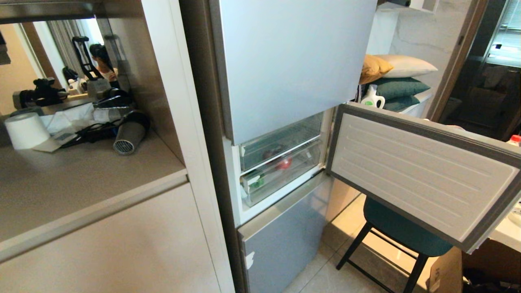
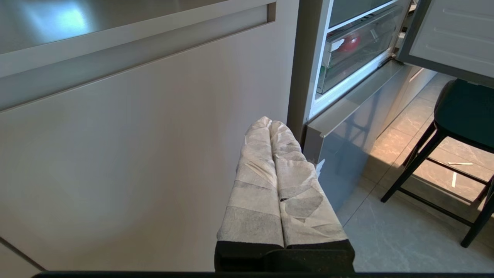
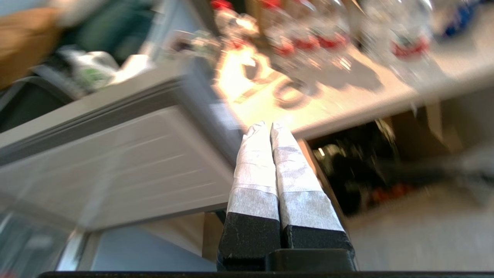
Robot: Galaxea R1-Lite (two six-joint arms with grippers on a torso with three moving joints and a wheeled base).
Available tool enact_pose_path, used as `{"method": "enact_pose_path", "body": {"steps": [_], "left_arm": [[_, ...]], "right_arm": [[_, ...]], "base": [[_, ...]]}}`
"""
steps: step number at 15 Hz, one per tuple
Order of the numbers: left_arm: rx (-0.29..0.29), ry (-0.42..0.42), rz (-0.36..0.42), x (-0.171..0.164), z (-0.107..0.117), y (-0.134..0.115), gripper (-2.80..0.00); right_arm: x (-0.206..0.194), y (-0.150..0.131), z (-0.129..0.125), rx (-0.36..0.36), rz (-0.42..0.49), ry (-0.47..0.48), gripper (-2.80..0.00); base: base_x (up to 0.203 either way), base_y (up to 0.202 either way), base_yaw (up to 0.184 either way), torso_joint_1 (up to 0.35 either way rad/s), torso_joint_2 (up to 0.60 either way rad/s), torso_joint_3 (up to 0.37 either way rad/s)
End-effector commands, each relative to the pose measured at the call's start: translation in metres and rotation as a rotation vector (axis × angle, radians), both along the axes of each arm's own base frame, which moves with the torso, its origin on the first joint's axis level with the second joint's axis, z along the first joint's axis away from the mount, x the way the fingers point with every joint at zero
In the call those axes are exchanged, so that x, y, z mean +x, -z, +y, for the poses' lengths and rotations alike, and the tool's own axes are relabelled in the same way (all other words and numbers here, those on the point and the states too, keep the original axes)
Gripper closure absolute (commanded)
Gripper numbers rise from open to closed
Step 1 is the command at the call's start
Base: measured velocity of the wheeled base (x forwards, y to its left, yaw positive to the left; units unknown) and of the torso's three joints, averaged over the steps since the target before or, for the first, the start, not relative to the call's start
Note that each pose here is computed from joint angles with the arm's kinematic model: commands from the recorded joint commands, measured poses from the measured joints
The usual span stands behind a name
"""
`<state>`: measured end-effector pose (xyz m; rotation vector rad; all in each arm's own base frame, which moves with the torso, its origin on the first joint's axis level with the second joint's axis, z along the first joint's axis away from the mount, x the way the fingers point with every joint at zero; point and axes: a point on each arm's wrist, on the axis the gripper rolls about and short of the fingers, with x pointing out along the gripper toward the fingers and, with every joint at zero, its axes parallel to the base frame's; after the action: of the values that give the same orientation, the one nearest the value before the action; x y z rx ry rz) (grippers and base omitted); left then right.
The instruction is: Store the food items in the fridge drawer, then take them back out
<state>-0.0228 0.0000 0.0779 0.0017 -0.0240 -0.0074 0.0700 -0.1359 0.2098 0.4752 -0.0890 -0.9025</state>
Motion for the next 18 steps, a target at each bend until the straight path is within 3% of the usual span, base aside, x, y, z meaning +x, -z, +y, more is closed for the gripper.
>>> {"method": "enact_pose_path", "body": {"steps": [1, 6, 8, 9, 12, 15, 18], "left_arm": [[0.0, 0.0, 0.01, 0.001, 0.0, 0.003, 0.0], [0.0, 0.0, 0.01, 0.001, 0.0, 0.003, 0.0], [0.0, 0.0, 0.01, 0.001, 0.0, 0.003, 0.0], [0.0, 0.0, 0.01, 0.001, 0.0, 0.003, 0.0], [0.0, 0.0, 0.01, 0.001, 0.0, 0.003, 0.0], [0.0, 0.0, 0.01, 0.001, 0.0, 0.003, 0.0], [0.0, 0.0, 0.01, 0.001, 0.0, 0.003, 0.0]], "right_arm": [[-0.002, 0.031, -0.055, 0.149, 0.039, 0.063, 0.0], [-0.014, 0.065, -0.157, 0.23, 0.028, 0.135, 0.0], [-0.015, 0.075, -0.189, 0.237, 0.012, 0.093, 0.0], [-0.014, 0.078, -0.201, 0.237, -0.009, 0.014, 0.0], [-0.009, 0.088, -0.224, 0.238, -0.045, -0.168, 0.0], [-0.007, 0.09, -0.224, 0.188, 0.008, -0.205, 0.0], [0.014, 0.092, -0.221, 0.194, 0.018, -0.26, 0.0]], "base": [[0.0, 0.0, 0.0, 0.0, 0.0, 0.0], [0.0, 0.0, 0.0, 0.0, 0.0, 0.0], [0.0, 0.0, 0.0, 0.0, 0.0, 0.0], [0.0, 0.0, 0.0, 0.0, 0.0, 0.0], [0.0, 0.0, 0.0, 0.0, 0.0, 0.0], [0.0, 0.0, 0.0, 0.0, 0.0, 0.0], [0.0, 0.0, 0.0, 0.0, 0.0, 0.0]]}}
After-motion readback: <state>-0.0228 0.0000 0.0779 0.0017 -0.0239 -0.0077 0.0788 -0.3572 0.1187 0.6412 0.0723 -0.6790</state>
